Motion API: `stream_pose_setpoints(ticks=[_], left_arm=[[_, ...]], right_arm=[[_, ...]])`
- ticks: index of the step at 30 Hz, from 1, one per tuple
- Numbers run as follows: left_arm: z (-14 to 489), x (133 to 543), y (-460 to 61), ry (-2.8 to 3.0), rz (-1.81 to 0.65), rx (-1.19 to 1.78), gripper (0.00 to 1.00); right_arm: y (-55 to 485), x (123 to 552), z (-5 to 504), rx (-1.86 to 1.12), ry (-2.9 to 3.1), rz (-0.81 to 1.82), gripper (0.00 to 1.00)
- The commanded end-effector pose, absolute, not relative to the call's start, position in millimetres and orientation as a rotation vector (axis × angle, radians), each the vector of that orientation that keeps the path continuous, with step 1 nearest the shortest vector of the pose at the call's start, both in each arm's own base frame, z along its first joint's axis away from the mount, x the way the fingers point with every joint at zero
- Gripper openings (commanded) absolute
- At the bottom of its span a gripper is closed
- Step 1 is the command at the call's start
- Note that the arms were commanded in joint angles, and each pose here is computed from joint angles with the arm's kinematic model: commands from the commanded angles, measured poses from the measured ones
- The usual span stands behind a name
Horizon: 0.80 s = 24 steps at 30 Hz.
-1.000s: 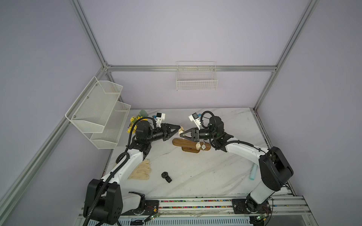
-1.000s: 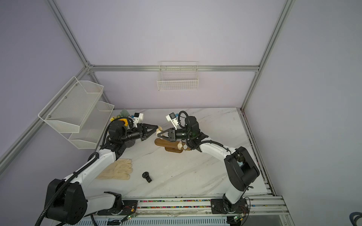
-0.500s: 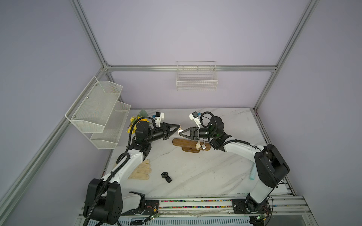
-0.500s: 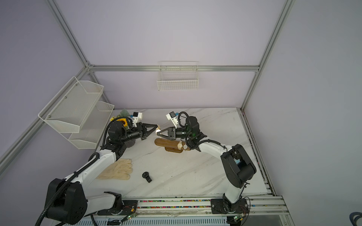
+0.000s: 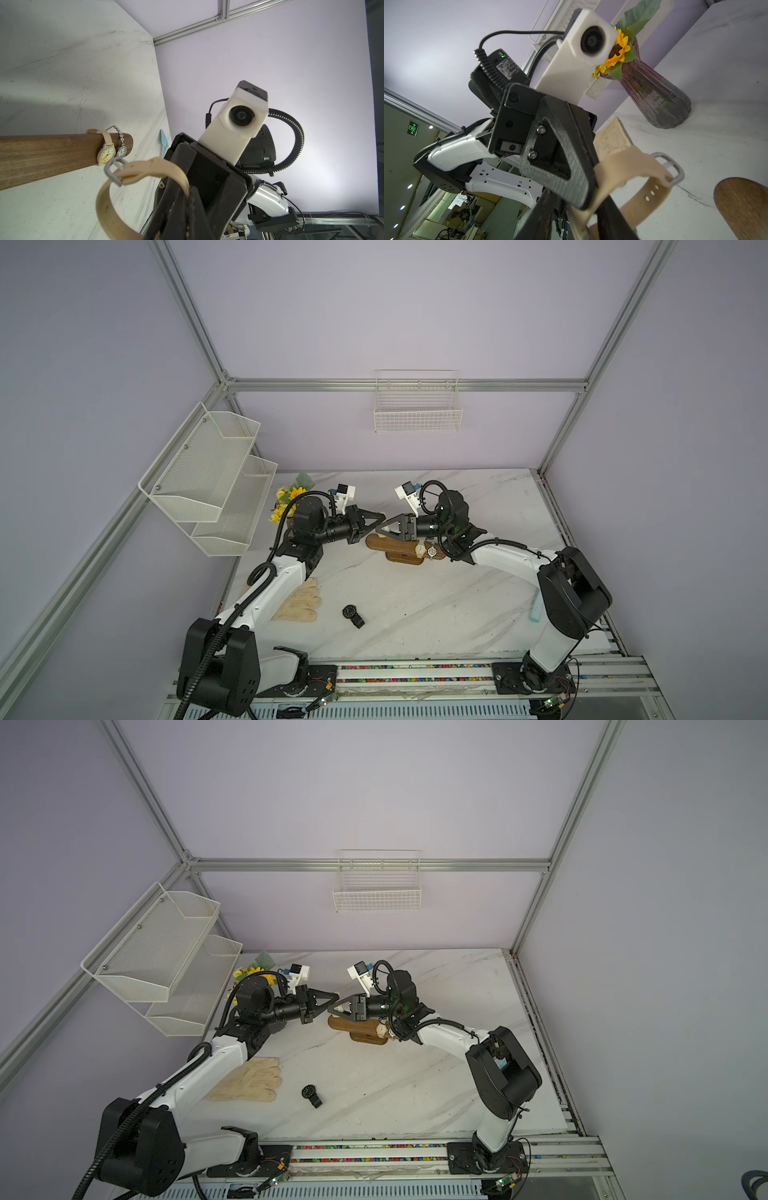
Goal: Place watch on stand
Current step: Pick up the watch at the center of the board.
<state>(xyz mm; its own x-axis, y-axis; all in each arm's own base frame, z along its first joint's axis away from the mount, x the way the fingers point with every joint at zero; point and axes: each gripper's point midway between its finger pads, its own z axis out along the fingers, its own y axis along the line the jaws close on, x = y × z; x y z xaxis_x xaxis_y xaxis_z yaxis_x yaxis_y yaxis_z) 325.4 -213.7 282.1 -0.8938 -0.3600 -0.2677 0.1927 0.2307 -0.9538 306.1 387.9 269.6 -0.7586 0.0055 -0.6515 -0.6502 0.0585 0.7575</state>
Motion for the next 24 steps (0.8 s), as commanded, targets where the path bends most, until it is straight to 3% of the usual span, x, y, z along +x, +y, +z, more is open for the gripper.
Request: stream_pose_setpoints(ticks=[1,18,24], left_arm=[[300.7,319.6,-210.0,2.067,-1.695,-0.080,0.00],[225.2,317.2,-166.1,2.220,-1.621,-0.434,0.00],[193.1,327.1,-160.5,2.262,-1.652,-0.545,0.00]], right_arm=[[382.6,313.2,279.1,-0.596,1.847,1.642,0.37],[331.6,297.6,291.1,-0.510,1.945,1.303,0.38],[342.8,278.6,263.0,-0.545,2.054,1.108,0.35]])
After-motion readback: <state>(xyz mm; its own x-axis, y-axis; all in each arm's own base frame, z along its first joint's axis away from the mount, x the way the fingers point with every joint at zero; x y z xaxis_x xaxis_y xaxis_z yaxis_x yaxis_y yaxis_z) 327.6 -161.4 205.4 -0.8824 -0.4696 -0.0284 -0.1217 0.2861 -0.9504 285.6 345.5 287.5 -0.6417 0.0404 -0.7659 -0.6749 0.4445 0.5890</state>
